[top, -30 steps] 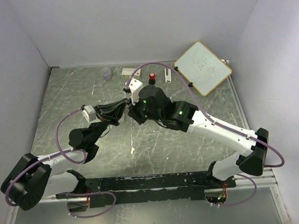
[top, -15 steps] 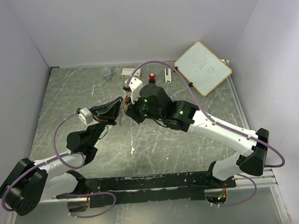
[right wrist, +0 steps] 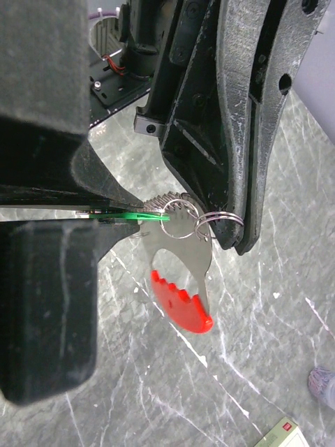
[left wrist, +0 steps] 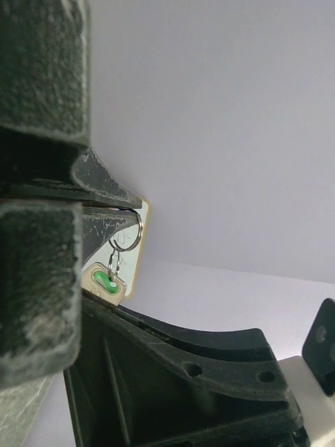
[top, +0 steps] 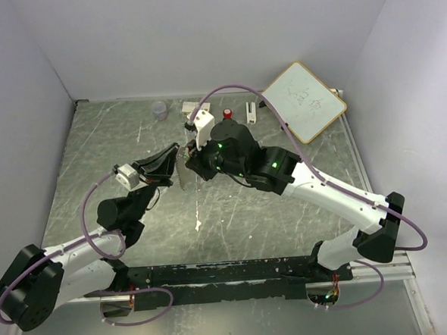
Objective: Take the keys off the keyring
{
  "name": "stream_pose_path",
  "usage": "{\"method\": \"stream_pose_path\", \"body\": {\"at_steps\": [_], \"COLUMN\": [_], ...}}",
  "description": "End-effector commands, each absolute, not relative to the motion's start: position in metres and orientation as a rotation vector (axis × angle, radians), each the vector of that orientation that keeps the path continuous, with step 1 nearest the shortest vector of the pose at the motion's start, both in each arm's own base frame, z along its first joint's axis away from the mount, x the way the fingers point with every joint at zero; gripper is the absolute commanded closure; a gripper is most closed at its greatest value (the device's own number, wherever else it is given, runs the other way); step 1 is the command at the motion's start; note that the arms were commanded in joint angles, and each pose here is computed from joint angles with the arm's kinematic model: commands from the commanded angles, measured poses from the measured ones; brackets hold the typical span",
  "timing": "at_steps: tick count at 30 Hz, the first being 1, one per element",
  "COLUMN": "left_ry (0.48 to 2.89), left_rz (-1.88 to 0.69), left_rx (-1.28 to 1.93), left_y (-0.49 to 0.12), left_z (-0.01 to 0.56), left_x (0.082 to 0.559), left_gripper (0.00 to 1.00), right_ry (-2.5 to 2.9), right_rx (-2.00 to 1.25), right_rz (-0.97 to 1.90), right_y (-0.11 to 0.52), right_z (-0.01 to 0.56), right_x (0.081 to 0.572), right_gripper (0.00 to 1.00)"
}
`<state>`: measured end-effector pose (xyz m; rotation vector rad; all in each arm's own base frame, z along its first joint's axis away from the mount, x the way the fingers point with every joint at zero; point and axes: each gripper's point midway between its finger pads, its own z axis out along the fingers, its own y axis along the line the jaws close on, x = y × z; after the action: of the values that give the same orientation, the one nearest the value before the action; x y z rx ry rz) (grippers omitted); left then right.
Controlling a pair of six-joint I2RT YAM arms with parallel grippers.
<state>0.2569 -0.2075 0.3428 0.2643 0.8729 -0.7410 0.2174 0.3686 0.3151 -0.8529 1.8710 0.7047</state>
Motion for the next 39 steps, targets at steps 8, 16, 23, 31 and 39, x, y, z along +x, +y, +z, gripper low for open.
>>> {"method": "stream_pose_path", "body": {"at_steps": [8, 16, 23, 31, 39], "left_ry": [0.966, 1.014, 1.040, 1.072, 1.095], "left_rz": [-0.427, -0.351, -0.365, -0.419, -0.486], "left_rx": [0.064, 0.069, 0.116, 0.179, 0.276], "left_y": [-0.156, -0.150, -0.158, -0.173, -0.194], "left_z": [0.335, 0.324, 0.316, 0.307, 0.300], "left_x": [0.298, 0.305, 0.305, 0.304, 0.300], "left_gripper": [0.93, 0.93, 0.93, 0.93, 0.93], "right_ry": [1.887, 1.848, 1.804, 1.764, 1.734], "right_rx": [-0.918, -0.896, -0.873, -0.887, -0.900], "right_rz": [0.736, 0.703, 0.667, 0.650, 0.629], "right_y": [0.353, 0.342, 0.337, 0.341, 0.345], "right_z": [0.336, 0.357, 0.377, 0.391, 0.395], "right_x": [0.194, 0.197, 0.203, 0.208, 0.213], "right_gripper": [1.00, 1.00, 1.00, 1.00, 1.00]}}
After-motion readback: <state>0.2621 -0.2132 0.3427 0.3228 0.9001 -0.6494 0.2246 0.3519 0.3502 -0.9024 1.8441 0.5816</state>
